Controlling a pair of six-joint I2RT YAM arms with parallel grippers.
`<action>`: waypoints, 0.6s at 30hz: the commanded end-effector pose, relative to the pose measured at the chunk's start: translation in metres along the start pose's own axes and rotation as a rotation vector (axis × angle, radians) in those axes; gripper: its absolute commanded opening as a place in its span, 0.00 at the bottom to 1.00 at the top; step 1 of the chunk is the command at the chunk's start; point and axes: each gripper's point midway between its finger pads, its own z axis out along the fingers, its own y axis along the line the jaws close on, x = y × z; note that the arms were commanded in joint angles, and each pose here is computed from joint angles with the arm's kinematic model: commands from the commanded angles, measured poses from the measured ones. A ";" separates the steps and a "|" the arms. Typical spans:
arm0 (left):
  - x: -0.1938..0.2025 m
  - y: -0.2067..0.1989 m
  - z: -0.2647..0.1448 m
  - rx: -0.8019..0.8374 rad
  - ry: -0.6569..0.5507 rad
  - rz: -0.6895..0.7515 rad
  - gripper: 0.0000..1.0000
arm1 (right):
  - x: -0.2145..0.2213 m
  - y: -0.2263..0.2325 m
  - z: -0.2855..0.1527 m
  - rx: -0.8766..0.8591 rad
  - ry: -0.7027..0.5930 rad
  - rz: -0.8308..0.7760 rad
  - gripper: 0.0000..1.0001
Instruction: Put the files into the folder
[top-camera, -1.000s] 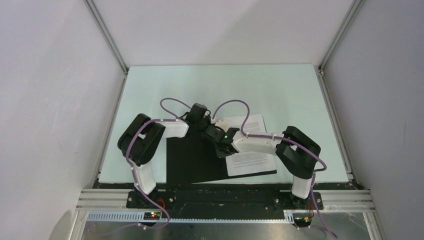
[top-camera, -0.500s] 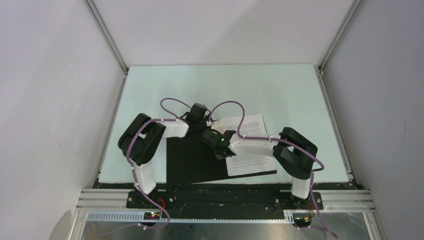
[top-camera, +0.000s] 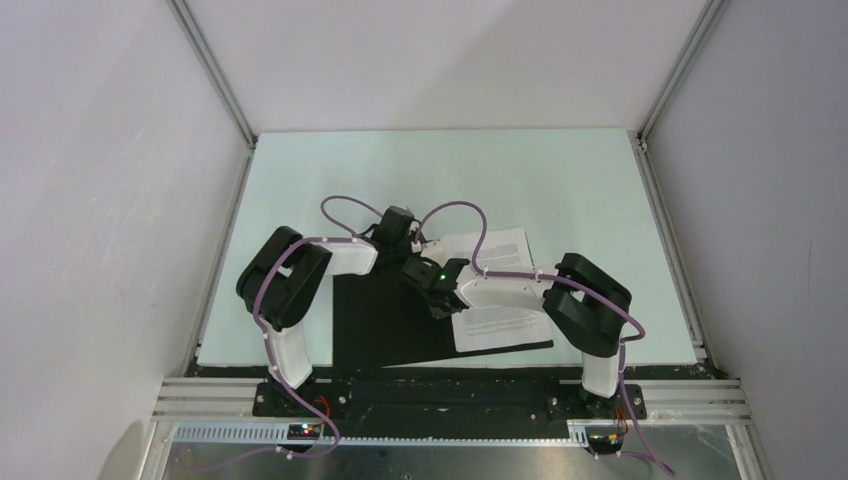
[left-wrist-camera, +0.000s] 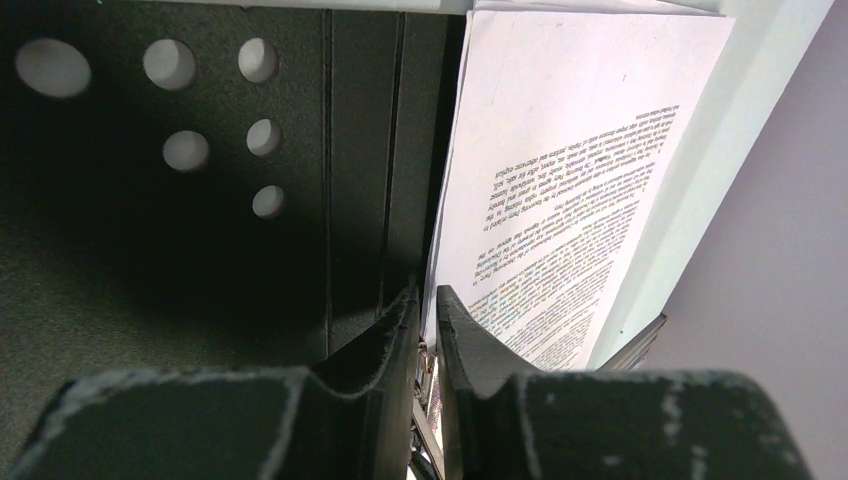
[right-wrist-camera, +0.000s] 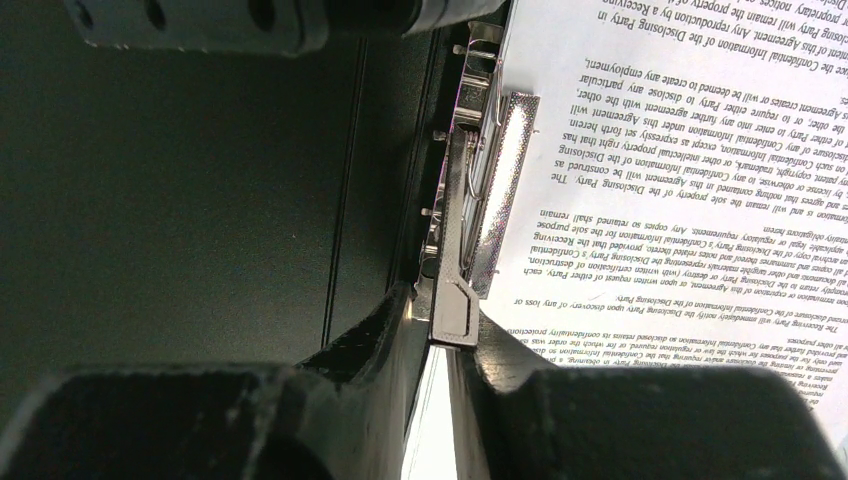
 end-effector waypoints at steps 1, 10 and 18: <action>0.007 0.031 0.006 -0.123 0.007 0.027 0.20 | 0.015 0.011 0.001 -0.057 0.082 0.009 0.24; 0.004 0.018 0.000 -0.117 0.003 0.071 0.20 | -0.016 0.009 -0.038 -0.191 0.039 0.089 0.32; 0.004 0.007 -0.003 -0.107 0.006 0.108 0.21 | -0.037 -0.003 -0.066 -0.250 -0.001 0.163 0.35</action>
